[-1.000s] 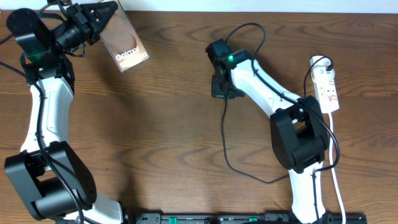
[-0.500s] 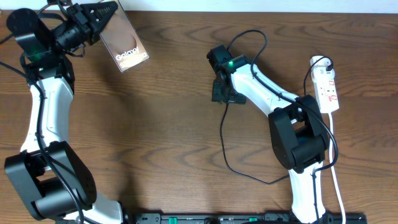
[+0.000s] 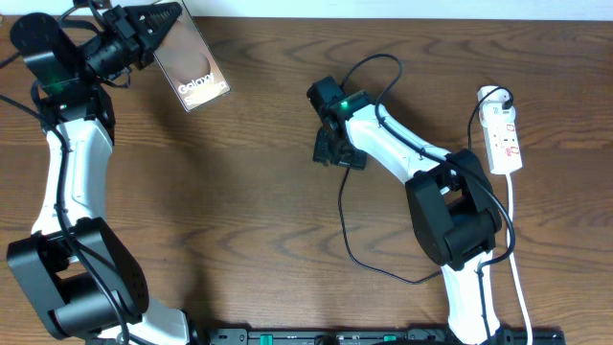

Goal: Plug charger to phone and switch on socket

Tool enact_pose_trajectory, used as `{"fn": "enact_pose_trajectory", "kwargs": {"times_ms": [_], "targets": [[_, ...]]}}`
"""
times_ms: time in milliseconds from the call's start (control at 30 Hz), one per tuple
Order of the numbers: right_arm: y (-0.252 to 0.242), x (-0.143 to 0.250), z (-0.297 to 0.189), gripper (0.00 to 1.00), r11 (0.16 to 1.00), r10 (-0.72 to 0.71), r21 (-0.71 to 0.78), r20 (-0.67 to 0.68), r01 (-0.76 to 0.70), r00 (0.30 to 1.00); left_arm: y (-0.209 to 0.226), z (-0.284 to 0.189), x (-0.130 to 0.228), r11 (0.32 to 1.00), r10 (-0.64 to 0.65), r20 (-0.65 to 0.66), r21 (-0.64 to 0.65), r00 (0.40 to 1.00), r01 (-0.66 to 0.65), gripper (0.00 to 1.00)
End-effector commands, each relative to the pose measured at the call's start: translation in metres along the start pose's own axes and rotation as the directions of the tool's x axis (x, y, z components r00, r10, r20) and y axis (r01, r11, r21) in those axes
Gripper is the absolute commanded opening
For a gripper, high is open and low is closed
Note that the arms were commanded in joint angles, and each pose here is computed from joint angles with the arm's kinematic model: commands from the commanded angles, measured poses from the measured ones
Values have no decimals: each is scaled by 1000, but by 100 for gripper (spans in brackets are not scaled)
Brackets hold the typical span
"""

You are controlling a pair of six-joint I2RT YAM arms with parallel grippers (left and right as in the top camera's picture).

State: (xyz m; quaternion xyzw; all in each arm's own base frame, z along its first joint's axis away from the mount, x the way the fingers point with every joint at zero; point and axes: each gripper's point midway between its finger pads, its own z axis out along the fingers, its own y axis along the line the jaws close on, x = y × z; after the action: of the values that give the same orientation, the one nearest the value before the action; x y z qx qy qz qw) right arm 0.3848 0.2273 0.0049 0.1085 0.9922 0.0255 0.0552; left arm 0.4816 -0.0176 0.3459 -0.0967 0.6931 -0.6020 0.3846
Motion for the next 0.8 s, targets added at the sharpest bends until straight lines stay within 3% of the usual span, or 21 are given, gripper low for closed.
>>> {"fn": "enact_pose_trajectory", "kwargs": {"times_ms": [0,267,333,467,600,767], "targets": [[-6,0,4,63,999,32,25,14,-33,999,-21,-2,-1,998,63,-12,28,998,-63,7],[-7,-5,6,60,999,34,26,41,-35,999,-21,-2,-1,998,63,-12,28,998,-63,7],[-7,-5,6,55,999,34,26,40,-35,999,-21,-2,-1,998,63,-12,28,998,-63,7],[-7,-6,6,40,999,34,24,43,-35,999,-21,-2,-1,998,63,-12,28,998,-63,7],[-6,-6,6,4,999,34,24,42,-35,999,-21,-2,-1,998,63,-12,28,998,-63,7],[-5,-5,6,1,999,32,19,39,-33,999,-21,-2,-1,998,64,-12,28,998,-63,8]]}}
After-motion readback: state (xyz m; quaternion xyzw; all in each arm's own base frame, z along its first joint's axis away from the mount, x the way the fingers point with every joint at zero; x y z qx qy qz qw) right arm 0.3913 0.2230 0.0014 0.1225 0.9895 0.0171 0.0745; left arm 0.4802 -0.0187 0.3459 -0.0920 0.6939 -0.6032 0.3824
